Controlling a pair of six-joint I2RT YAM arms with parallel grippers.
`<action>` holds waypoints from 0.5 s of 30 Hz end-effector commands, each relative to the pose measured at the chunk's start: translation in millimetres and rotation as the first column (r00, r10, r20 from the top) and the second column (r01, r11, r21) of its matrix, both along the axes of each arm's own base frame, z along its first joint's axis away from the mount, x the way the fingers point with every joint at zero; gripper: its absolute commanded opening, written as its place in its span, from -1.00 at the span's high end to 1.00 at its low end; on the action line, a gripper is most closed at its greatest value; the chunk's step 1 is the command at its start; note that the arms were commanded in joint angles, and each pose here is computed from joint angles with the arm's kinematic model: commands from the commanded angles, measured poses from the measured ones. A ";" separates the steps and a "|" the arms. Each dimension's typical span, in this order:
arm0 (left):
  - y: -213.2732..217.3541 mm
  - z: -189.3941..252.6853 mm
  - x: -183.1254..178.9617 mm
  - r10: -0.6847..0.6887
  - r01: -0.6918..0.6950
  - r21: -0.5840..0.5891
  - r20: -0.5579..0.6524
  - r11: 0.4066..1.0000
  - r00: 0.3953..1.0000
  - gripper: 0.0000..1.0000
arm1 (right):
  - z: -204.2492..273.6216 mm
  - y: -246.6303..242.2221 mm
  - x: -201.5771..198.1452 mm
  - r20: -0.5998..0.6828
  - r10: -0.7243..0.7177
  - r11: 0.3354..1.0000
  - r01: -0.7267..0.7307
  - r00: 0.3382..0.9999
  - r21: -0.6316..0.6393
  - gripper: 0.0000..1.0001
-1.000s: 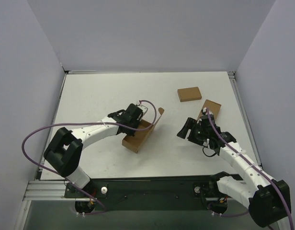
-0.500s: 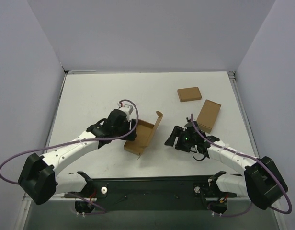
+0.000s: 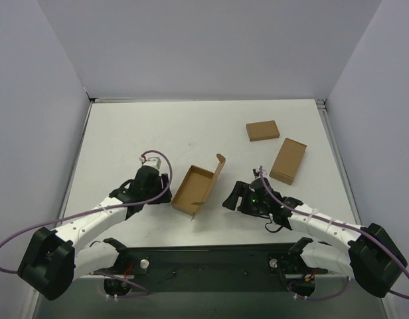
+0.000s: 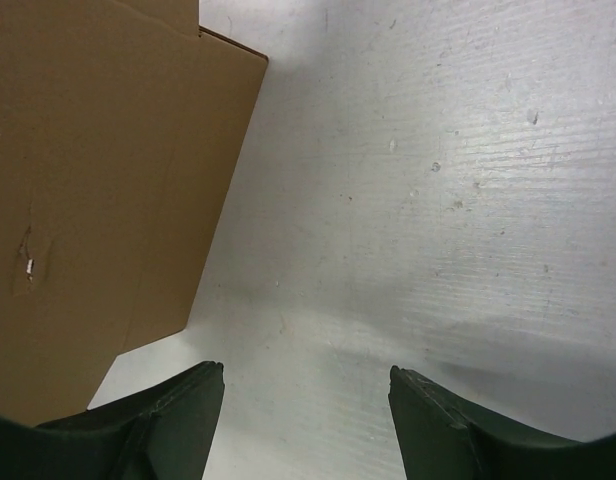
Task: Fold the paper box
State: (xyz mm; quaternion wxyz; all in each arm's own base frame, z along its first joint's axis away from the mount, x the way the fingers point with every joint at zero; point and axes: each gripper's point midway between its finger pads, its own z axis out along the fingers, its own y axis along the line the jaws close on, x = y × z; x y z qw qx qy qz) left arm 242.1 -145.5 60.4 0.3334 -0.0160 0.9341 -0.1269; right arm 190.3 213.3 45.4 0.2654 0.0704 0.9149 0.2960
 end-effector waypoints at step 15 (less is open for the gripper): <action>-99.8 4.4 -44.3 -0.241 0.291 -0.217 0.228 0.932 0.943 -0.29 | 19.6 3.6 9.6 0.066 0.017 0.999 -0.013 0.998 -0.051 -0.29</action>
